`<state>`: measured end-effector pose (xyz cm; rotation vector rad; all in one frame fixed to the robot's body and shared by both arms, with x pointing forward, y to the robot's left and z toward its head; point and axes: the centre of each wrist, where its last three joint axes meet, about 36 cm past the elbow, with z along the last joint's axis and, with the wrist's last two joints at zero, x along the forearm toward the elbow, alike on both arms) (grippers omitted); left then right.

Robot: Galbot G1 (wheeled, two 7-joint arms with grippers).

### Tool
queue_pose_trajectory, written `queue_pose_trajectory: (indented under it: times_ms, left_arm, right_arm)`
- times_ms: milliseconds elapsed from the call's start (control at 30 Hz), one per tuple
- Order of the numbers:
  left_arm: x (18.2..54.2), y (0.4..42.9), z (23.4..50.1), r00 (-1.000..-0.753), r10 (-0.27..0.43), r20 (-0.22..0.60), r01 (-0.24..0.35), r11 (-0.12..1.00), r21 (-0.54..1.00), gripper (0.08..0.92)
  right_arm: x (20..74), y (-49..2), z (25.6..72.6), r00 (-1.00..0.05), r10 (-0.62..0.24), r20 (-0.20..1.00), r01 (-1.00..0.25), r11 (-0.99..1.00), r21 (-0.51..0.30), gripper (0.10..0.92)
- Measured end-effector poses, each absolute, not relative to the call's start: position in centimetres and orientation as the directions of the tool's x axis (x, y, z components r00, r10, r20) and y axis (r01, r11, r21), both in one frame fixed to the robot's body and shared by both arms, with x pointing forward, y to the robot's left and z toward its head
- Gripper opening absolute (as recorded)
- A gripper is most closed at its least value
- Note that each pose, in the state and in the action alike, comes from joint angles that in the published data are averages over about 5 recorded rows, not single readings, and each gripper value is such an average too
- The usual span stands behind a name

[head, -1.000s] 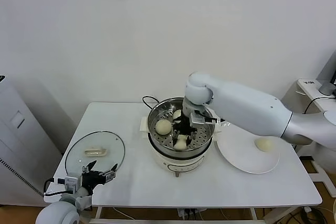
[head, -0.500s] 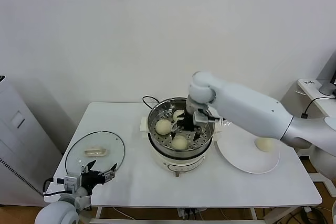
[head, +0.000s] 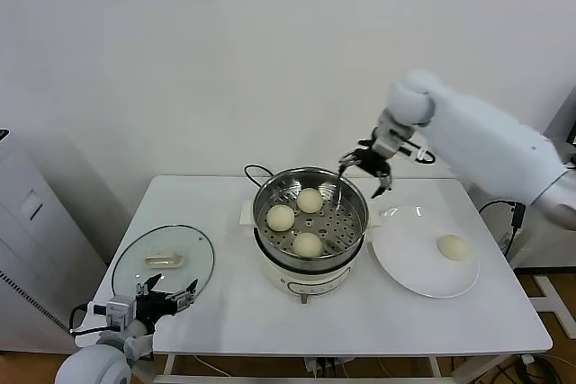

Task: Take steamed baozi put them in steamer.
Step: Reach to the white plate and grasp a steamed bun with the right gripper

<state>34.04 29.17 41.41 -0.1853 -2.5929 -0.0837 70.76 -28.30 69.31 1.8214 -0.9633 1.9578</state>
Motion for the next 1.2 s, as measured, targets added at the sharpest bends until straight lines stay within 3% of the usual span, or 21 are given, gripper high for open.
queue_pose_trajectory:
  times_ms: [200, 400, 1200]
  left_arm:
    - [34.1, 29.2, 41.4, -0.849, 0.115, 0.516, 0.147, 0.989, 0.022, 0.823]
    - [34.2, 29.2, 41.3, -0.848, 0.115, 0.518, 0.146, 0.989, 0.020, 0.823]
    - [34.7, 28.7, 41.0, -0.844, 0.131, 0.520, 0.159, 0.987, 0.011, 0.823]
  right_arm:
    - [71.2, -34.8, 68.1, -0.152, -0.197, 0.969, -0.792, -0.562, -0.239, 0.823]
    - [71.4, -39.6, 65.1, -0.140, -0.167, 0.976, -0.875, -0.441, -0.201, 0.823]
    - [68.7, -50.2, 52.8, -0.128, -0.064, 0.990, -0.968, -0.209, -0.138, 0.823]
